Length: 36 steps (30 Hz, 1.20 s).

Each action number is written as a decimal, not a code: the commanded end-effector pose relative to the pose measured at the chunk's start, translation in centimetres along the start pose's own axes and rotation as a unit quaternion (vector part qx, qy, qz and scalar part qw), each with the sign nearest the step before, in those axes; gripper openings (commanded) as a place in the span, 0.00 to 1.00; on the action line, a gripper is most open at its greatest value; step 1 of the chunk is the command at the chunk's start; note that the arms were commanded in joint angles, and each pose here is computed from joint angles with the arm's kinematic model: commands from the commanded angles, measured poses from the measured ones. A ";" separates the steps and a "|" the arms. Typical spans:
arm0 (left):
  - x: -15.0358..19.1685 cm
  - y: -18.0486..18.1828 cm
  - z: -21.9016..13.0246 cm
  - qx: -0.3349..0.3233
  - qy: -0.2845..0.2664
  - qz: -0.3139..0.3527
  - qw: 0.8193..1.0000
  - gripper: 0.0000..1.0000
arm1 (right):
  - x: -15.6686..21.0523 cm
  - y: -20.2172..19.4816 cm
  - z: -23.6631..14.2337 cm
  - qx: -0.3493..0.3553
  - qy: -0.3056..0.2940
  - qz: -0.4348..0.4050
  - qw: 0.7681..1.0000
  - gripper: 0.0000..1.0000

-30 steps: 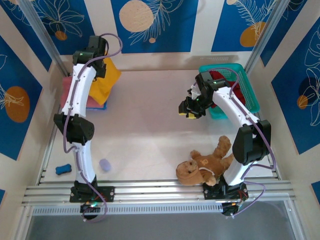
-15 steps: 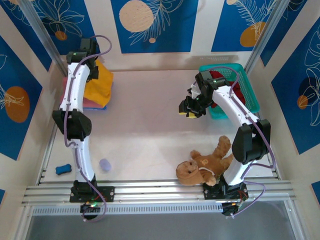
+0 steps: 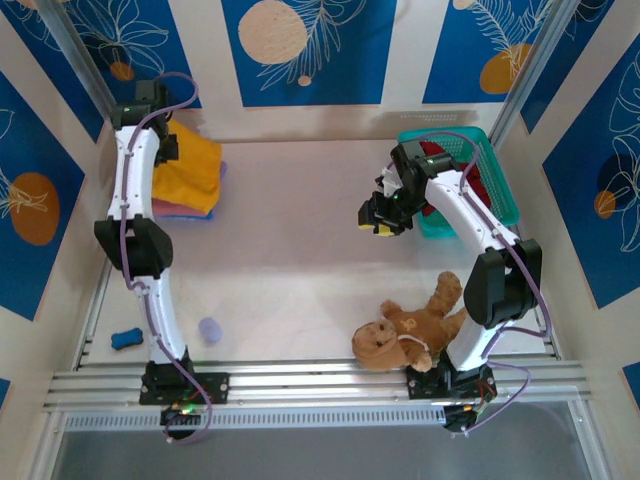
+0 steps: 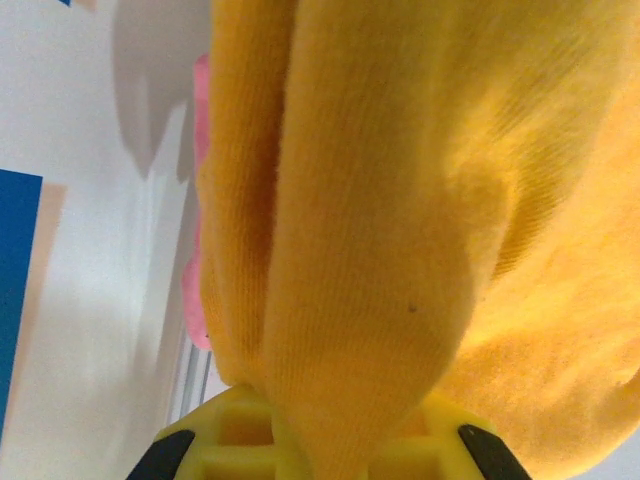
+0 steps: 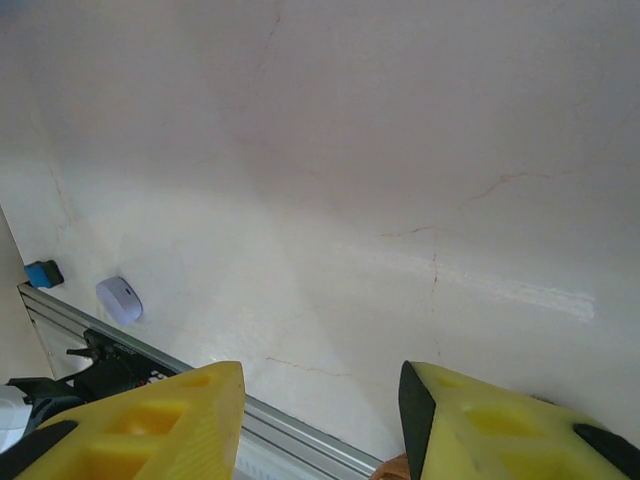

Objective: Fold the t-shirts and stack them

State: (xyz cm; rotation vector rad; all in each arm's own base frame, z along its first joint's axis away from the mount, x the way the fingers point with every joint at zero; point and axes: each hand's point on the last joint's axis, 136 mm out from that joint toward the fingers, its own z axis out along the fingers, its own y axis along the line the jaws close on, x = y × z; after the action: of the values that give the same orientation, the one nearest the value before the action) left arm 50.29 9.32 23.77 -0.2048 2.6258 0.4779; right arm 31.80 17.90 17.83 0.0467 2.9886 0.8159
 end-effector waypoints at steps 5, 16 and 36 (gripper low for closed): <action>-0.2 2.1 2.4 -0.002 0.008 -0.002 1.000 0.00 | 0.4 0.5 -0.1 0.003 0.015 -0.006 1.000 0.47; 0.8 4.2 6.8 0.004 0.036 -0.018 0.999 0.00 | 0.7 1.0 0.2 0.013 0.027 -0.010 1.000 0.47; 0.2 5.5 9.3 0.002 0.025 -0.022 0.999 0.00 | 1.5 2.5 1.2 0.028 0.050 -0.019 0.998 0.47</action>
State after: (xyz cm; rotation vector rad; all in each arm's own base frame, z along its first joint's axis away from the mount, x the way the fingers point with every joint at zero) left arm 51.92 16.60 14.92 -0.2818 2.7533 0.4437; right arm 30.66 20.49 17.84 -0.0630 3.0675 0.7624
